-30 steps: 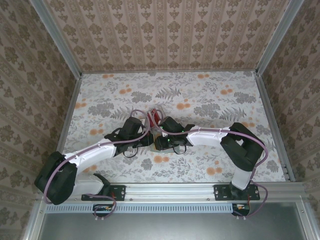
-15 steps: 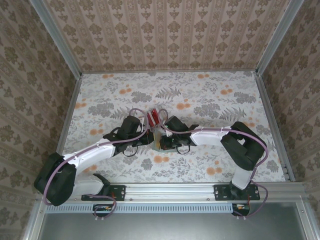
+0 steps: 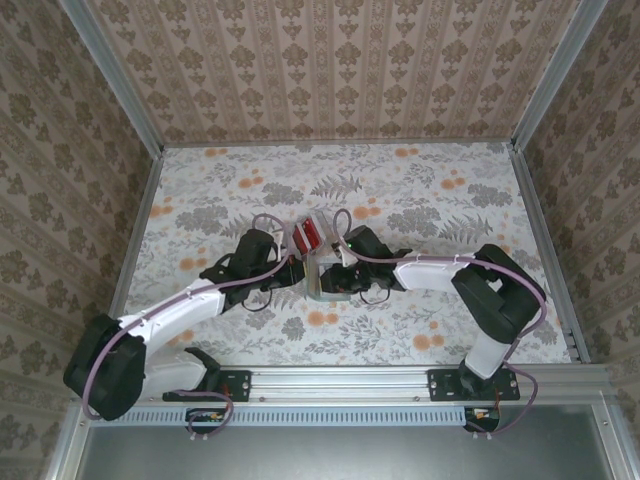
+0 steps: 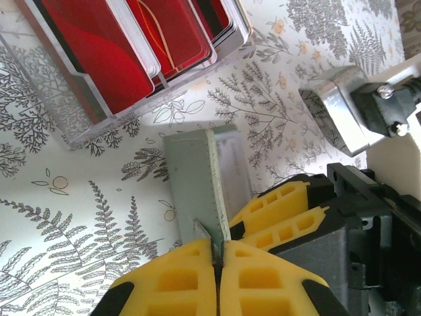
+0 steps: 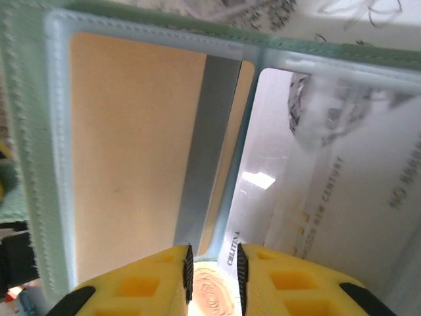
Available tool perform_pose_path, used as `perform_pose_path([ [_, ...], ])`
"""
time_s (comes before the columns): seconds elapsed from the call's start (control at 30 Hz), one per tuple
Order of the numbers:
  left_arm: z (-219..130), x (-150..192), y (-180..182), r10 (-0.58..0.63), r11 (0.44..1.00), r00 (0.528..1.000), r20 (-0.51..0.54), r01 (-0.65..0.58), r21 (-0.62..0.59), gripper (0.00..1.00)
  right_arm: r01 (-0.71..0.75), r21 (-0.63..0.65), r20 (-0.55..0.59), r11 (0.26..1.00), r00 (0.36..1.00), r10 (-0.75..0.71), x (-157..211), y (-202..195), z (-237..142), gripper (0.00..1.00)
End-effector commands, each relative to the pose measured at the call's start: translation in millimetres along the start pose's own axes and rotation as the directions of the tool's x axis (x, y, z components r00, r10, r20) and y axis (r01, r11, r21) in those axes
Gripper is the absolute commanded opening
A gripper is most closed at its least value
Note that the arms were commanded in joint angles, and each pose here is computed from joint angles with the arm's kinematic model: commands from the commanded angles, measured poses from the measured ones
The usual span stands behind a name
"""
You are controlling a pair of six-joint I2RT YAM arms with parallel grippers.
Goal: Put the credit cards into the card holder
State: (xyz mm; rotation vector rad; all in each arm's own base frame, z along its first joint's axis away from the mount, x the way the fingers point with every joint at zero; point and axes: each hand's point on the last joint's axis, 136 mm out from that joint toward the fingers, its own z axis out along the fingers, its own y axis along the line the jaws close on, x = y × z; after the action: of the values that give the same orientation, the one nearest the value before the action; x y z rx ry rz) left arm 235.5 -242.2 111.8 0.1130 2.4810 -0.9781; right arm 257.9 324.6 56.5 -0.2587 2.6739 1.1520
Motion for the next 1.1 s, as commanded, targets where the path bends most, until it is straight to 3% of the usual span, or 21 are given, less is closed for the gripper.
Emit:
perform_pose_path([
  [0.0, -6.4, -0.8, -1.7, -0.02, 1.0, 1.0, 0.002, 0.02, 0.007, 0.0, 0.026, -0.111, 0.011, 0.993, 1.0, -0.025, -3.7, 29.0, -12.6, 0.29],
  [0.43, -0.7, 6.0, 4.8, -0.042, 0.999, 0.999, -0.019, 0.042, -0.003, 0.0, 0.029, -0.188, 0.013, 0.982, 1.0, -0.027, -8.7, 44.1, -9.0, 0.47],
  [0.73, -0.1, 5.8, 6.9, -0.044, 0.999, 0.999, -0.019, 0.044, -0.013, 0.0, 0.045, -0.086, -0.005, 0.995, 0.999, -0.045, -1.0, 25.0, -5.4, 0.45],
  [1.07, 2.4, 5.5, 6.9, -0.044, 0.999, 0.999, -0.024, 0.043, -0.011, 0.0, 0.079, -0.093, -0.022, 0.993, 0.996, -0.081, 0.4, 35.5, -1.6, 0.5],
])
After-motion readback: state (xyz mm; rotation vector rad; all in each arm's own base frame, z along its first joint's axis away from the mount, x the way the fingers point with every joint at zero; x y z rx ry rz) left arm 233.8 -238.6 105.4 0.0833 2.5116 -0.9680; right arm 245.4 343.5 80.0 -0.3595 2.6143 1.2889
